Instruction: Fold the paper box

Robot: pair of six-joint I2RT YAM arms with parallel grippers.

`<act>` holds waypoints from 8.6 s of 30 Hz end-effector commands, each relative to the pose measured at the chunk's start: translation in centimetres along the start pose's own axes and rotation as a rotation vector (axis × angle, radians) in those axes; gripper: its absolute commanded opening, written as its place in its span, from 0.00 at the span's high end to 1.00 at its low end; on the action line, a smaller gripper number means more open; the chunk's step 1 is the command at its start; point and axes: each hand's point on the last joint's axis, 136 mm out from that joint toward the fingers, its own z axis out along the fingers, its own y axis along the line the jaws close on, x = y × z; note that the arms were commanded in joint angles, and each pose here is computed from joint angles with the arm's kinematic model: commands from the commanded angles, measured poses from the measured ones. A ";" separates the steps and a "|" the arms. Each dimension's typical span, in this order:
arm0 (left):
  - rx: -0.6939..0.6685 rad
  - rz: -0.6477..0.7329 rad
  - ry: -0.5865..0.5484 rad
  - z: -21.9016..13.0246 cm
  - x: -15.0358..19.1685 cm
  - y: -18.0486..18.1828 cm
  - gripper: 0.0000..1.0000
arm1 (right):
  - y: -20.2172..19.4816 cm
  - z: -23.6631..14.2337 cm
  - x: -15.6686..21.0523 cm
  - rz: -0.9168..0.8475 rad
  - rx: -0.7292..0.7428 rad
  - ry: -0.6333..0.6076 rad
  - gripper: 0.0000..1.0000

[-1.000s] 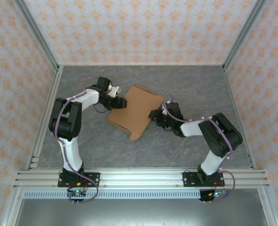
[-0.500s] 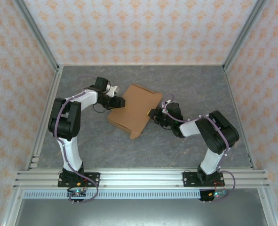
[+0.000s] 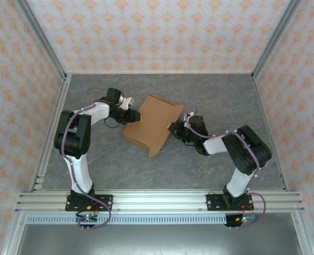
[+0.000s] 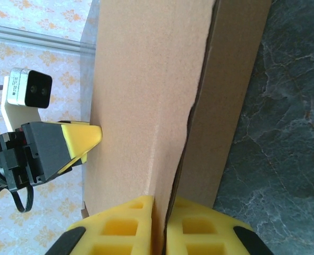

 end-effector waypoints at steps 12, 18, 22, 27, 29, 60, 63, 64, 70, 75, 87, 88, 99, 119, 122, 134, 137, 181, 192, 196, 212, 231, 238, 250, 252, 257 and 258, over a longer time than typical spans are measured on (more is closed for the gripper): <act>0.073 -0.150 0.078 1.5 3.2 1.2 0.64 | 2.4 -1.6 -0.4 -0.085 -0.027 -0.001 0.90; 0.102 -0.191 0.065 1.6 3.2 1.6 0.68 | 3.4 -2.0 -0.9 -0.096 -0.042 -0.007 0.90; 0.110 -0.205 0.067 1.9 3.3 1.9 0.69 | 4.5 -2.4 -1.2 -0.105 -0.064 -0.016 0.91; 0.127 -0.218 0.068 2.1 3.4 2.0 0.71 | 6.0 -2.9 -1.6 -0.111 -0.096 -0.028 0.92; 0.133 -0.222 0.068 2.1 3.4 2.0 0.71 | 6.8 -3.3 -1.9 -0.114 -0.114 -0.037 0.93; 0.175 -0.231 0.102 3.4 3.9 1.3 0.57 | 13.3 -6.1 -4.0 -0.180 -0.158 -0.105 0.94; 0.171 -0.231 0.107 3.5 4.1 1.3 0.58 | 13.5 -6.0 -4.0 -0.186 -0.149 -0.105 0.94; 0.171 -0.230 0.107 3.5 4.1 1.3 0.58 | 13.4 -5.9 -4.0 -0.188 -0.144 -0.104 0.94; 0.168 -0.209 0.121 3.8 4.3 0.7 0.58 | 12.9 -5.1 -3.9 -0.182 -0.098 -0.095 0.93; 0.151 -0.175 0.137 4.0 4.4 -0.1 0.58 | 12.3 -4.4 -3.5 -0.168 -0.049 -0.089 0.93; 0.127 -0.101 0.178 4.4 4.7 -1.9 0.58 | 11.2 -3.9 -3.7 -0.124 0.058 -0.146 0.92; 0.127 -0.097 0.178 4.4 4.6 -2.0 0.58 | 11.0 -3.9 -3.8 -0.121 0.072 -0.151 0.92; 0.131 -0.071 0.186 4.5 4.3 -3.1 0.58 | 9.4 -2.7 -4.7 -0.078 0.165 -0.192 0.92; -0.089 -0.062 -0.005 -0.4 -1.2 -0.7 0.35 | 7.5 -0.7 -5.3 -0.089 0.245 -0.190 0.93; -0.184 -0.032 -0.085 -3.0 -2.7 -0.3 0.33 | 7.5 -0.6 -5.4 -0.095 0.254 -0.188 0.93; -0.234 0.359 -0.489 -15.3 1.9 -10.7 0.16 | 7.5 0.1 -5.6 -0.107 0.283 -0.170 0.93; -0.254 0.461 -0.452 -14.7 3.7 -12.5 0.14 | 7.6 0.3 -5.7 -0.109 0.282 -0.165 0.93; -0.344 0.719 -0.247 -6.8 5.3 -14.1 0.44 | 9.0 -2.1 -7.5 -0.117 0.261 -0.207 0.73; -0.201 0.817 -0.291 -10.2 4.1 -14.4 0.50 | 13.0 -10.5 -9.2 -0.370 0.287 -0.236 0.52; -0.134 0.911 -0.295 -11.3 4.3 -14.8 0.52 | 13.8 -13.2 -9.5 -0.637 0.391 -0.203 0.48; -0.017 1.249 -0.024 -11.1 7.3 -13.7 0.54 | 12.0 -17.7 -12.6 -1.035 0.476 -0.049 0.43; 0.140 1.264 0.075 -10.4 6.1 -12.7 0.54 | 8.0 -14.2 -12.8 -1.143 0.378 0.217 0.49; 0.154 1.240 0.097 -9.6 5.8 -12.4 0.54 | 6.7 -13.4 -13.3 -1.127 0.421 0.282 0.66; 0.123 1.192 0.097 -9.1 5.0 -12.0 0.54 | 6.7 -13.9 -13.3 -1.045 0.460 0.251 0.90; 0.108 1.185 0.089 -9.0 4.7 -11.8 0.55 | 7.1 -13.9 -13.3 -1.024 0.477 0.237 0.90; 0.086 1.176 0.081 -8.7 4.4 -11.5 0.55 | 8.0 -13.9 -13.3 -0.987 0.535 0.212 0.91; 0.083 1.173 0.078 -8.7 4.3 -11.5 0.55 | 8.1 -14.1 -13.3 -0.976 0.554 0.210 0.91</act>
